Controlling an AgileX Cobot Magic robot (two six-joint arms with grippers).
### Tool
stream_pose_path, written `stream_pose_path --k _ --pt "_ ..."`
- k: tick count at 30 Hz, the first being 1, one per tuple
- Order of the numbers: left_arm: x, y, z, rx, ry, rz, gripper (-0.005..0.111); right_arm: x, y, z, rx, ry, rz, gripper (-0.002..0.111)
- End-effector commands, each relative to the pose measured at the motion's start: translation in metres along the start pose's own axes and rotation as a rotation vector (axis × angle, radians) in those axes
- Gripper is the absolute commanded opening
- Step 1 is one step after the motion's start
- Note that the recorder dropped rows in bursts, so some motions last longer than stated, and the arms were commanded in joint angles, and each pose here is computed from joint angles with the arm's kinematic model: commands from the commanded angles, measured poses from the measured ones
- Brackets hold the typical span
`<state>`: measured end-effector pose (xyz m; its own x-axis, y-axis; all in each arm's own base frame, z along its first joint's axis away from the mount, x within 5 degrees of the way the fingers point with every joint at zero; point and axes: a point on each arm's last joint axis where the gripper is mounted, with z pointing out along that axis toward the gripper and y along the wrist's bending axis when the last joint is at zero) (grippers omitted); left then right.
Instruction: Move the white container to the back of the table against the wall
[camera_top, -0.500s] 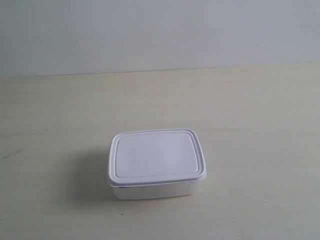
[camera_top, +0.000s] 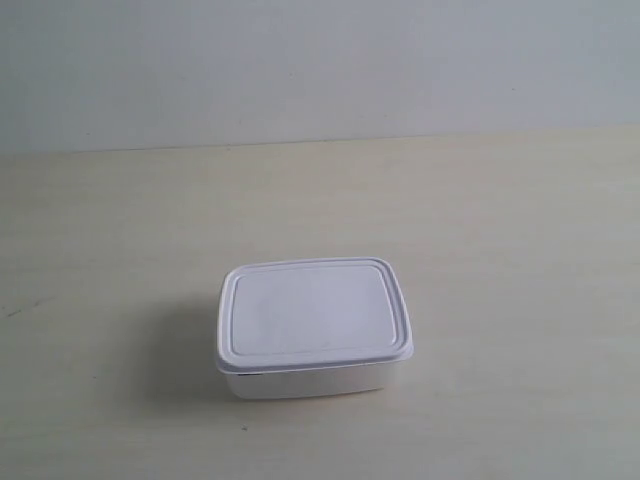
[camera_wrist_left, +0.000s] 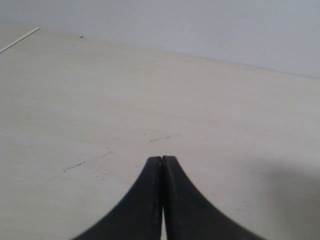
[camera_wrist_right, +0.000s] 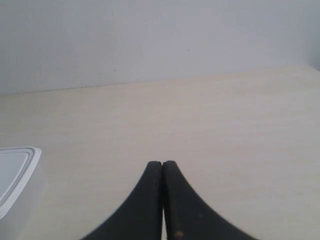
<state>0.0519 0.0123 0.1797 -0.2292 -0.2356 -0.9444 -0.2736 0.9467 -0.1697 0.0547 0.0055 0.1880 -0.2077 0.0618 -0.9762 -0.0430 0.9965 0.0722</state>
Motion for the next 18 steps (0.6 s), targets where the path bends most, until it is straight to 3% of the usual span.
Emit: stream_pose_path --k 1,6,12,15,18 --pt "0.0 0.0 0.0 0.005 0.003 0.002 0.0 0.0 0.0 0.0 -0.004 -0.01 -0.006 0.0" --pt "-0.021 -0.004 0.007 -0.013 0.102 0.002 0.0 -0.002 0.01 0.007 -0.146 0.127 -0.038 0.0" --pt "-0.083 -0.016 0.013 -0.018 0.127 0.002 0.0 -0.052 0.031 0.008 -0.356 0.119 -0.092 0.0" --pt "-0.134 -0.025 0.021 -0.011 0.088 0.002 0.0 -0.091 0.049 0.011 -0.473 0.099 -0.116 0.0" --pt "-0.2 -0.037 0.029 0.006 -0.006 0.001 0.0 -0.142 0.074 0.017 -0.577 0.059 -0.132 0.0"
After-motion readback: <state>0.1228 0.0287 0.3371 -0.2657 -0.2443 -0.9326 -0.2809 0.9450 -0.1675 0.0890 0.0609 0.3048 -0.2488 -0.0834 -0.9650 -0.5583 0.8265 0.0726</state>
